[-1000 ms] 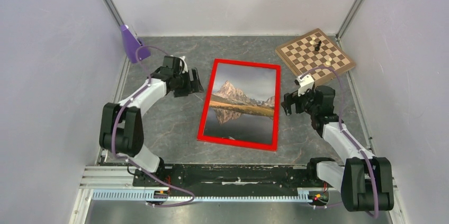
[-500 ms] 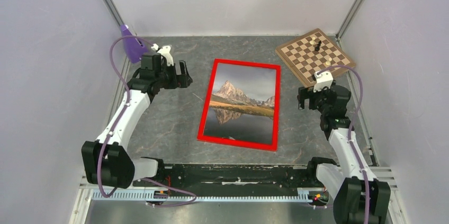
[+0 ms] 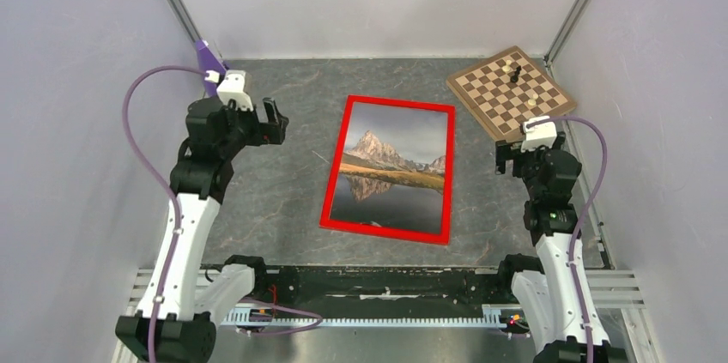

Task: Put the photo into the frame

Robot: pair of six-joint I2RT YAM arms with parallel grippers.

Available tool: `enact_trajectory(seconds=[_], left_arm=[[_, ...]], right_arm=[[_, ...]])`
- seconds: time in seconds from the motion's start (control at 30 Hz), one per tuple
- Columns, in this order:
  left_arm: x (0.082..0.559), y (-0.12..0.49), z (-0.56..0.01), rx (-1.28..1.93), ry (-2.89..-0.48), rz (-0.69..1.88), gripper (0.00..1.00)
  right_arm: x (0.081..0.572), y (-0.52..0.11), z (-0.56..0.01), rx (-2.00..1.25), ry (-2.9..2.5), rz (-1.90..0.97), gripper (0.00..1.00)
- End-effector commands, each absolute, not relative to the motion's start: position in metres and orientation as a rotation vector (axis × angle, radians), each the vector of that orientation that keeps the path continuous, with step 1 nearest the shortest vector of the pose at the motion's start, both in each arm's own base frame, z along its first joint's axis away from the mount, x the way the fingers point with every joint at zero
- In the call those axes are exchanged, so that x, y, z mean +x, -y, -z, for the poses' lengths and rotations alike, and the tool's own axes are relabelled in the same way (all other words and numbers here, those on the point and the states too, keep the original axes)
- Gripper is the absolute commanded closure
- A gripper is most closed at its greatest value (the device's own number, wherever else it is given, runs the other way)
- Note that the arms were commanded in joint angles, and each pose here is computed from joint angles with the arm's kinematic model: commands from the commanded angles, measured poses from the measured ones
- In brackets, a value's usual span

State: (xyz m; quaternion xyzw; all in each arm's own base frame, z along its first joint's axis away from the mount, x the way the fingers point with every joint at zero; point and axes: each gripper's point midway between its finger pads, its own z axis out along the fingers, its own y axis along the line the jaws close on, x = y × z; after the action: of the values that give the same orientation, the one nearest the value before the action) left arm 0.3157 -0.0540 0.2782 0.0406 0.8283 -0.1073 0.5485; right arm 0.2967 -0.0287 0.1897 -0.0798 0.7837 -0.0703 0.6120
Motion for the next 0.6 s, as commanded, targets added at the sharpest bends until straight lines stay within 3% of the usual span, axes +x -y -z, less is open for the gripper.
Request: enact_trajectory(seconds=[0.0,0.57], left_arm=[[0.314,0.047,-0.301,0.139,-1.858,0.187,0.0],[0.314,0.053,-0.272,0.184,-1.786,0.217,0.0]], right_arm=[[0.292,0.041,-0.192,-0.14,-1.812,0.233,0.01],[0.284,0.041,-0.196,-0.206,-1.769,0.274,0.01]])
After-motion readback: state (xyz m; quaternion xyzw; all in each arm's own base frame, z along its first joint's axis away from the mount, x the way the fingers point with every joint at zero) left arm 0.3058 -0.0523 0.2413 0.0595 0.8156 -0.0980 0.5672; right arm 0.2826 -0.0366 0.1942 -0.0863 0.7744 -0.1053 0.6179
